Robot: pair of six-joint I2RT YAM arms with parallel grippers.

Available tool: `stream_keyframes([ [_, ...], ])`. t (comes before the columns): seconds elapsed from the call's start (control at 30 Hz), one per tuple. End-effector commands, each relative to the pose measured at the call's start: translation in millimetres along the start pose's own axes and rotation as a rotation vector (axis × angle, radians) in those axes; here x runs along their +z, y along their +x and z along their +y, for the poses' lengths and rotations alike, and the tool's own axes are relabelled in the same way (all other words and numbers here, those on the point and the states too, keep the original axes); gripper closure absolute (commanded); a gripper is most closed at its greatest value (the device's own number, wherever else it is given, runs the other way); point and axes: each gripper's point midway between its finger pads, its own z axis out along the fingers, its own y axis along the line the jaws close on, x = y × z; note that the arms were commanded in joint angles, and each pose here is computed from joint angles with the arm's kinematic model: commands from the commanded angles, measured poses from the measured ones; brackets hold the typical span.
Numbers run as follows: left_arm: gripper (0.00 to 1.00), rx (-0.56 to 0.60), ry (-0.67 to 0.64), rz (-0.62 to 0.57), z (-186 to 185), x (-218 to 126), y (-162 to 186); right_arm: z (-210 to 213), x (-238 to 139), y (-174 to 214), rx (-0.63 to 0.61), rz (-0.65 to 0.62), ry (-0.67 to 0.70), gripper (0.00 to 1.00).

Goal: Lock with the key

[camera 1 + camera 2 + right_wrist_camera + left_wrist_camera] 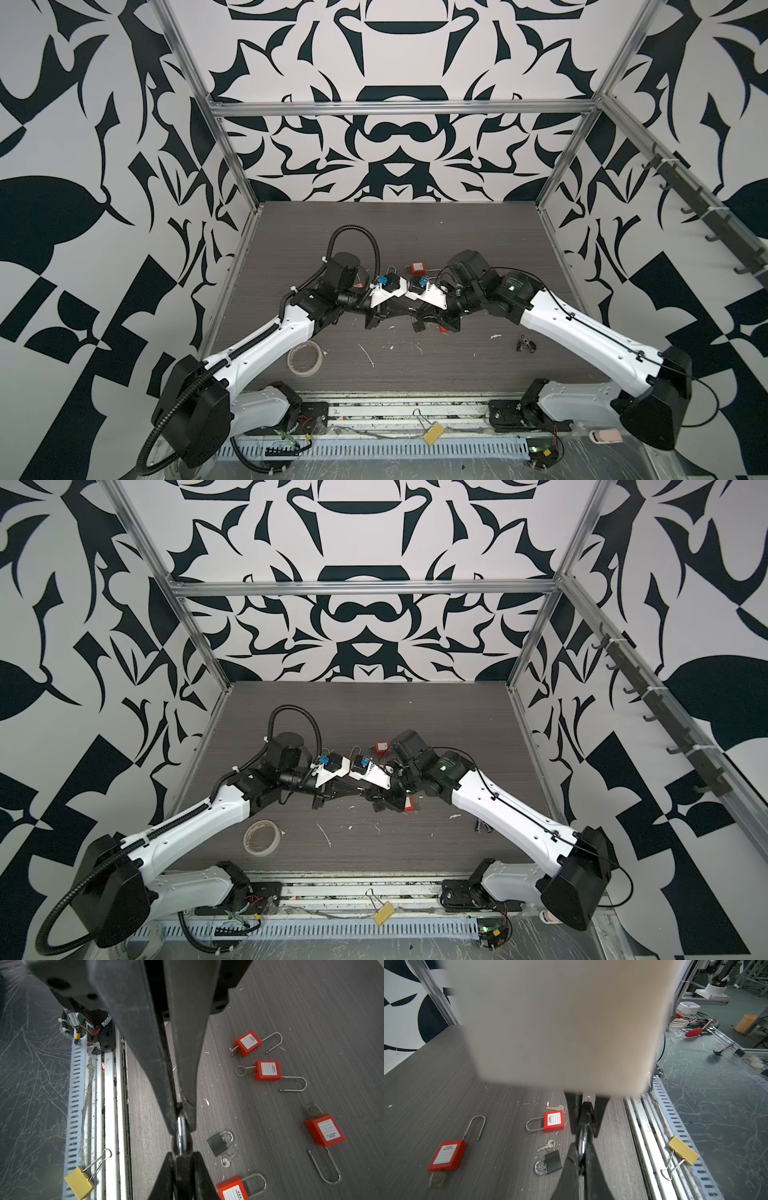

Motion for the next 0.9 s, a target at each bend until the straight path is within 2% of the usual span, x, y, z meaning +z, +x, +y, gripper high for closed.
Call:
stream_keyframes([
  [0.0,1.00,-0.065,0.200,-0.001,-42,14,10,-17,-59,-143,-0.283,-0.541,0.156,1.00],
  [0.2,1.00,-0.067,0.169,0.003,-31,8,2,-17,-44,-117,-0.228,-0.427,0.125,0.99],
  [0.23,1.00,-0.074,0.156,0.001,-27,4,-1,-19,-41,-108,-0.212,-0.393,0.134,0.93],
  [0.3,1.00,-0.084,0.129,-0.001,-19,-5,-7,-18,-38,-85,-0.184,-0.309,0.145,0.72],
  [0.37,1.00,-0.082,0.103,0.002,-13,-13,-10,-15,-40,-65,-0.151,-0.248,0.156,0.63],
  [0.43,1.00,-0.081,0.086,0.007,-10,-19,-14,-13,-47,-51,-0.123,-0.222,0.186,0.59],
  [0.63,1.00,-0.067,0.078,0.013,-9,-24,-21,4,-71,-23,-0.074,-0.163,0.210,0.59],
  [0.87,1.00,-0.057,0.063,0.019,-7,-25,-25,6,-60,-11,-0.049,-0.094,0.164,0.70],
])
